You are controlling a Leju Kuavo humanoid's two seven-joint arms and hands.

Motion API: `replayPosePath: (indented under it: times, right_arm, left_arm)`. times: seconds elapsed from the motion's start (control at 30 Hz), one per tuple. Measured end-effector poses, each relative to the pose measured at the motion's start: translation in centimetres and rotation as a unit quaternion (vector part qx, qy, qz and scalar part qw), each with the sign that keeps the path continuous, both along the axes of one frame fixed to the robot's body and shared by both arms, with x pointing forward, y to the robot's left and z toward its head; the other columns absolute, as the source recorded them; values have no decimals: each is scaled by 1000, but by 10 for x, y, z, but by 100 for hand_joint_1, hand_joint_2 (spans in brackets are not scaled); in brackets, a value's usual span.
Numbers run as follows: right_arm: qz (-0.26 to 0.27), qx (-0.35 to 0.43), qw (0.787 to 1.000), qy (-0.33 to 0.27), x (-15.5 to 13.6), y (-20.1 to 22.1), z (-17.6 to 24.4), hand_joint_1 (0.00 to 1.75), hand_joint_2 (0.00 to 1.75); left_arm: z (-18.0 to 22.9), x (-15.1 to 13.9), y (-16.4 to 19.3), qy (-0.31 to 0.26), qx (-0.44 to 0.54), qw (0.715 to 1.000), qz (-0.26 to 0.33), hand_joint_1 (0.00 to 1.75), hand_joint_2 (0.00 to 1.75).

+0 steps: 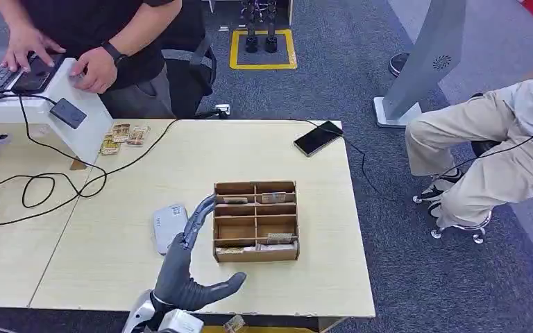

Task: Pass the card to the sensor for recognition and then transmit it.

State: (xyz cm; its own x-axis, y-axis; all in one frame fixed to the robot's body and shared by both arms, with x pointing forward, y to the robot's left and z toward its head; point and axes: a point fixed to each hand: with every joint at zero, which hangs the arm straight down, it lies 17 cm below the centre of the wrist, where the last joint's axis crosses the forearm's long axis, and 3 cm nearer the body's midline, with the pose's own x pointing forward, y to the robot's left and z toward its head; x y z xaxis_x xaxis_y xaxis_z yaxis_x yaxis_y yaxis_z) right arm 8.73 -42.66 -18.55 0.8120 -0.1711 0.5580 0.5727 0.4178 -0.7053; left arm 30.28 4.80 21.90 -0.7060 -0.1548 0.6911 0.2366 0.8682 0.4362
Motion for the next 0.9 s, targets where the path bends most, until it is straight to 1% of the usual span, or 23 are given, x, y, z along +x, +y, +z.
replayPosePath:
  times: [0.1, 0.23, 0.37, 0.47, 0.67, 0.9]
  right_arm:
    - [-1, 1, 1000, 1, -1, 0, 0, 0, 175]
    - [-2, 0, 1000, 2, -2, -1, 0, 0, 175]
    - [-4, 1, 1000, 5, -3, -2, 0, 0, 175]
    - [-7, 1, 1000, 8, -5, -3, 0, 0, 175]
    - [-11, 0, 1000, 12, -9, -3, 1, 0, 175]
    - [-13, -2, 1000, 13, -10, -4, 2, 0, 175]
  left_arm:
    - [-11, -3, -11, -27, 68, 997, 9, 0, 175]
    - [-31, 0, -20, -58, 161, 985, 33, 0, 175]
    - [-45, 6, -24, -66, 211, 974, 44, 0, 175]
    - [-59, 14, -23, -72, 263, 959, 70, 0, 175]
    - [-70, 30, -16, -71, 304, 944, 108, 0, 175]
    - [-76, 34, -15, -68, 317, 939, 112, 0, 175]
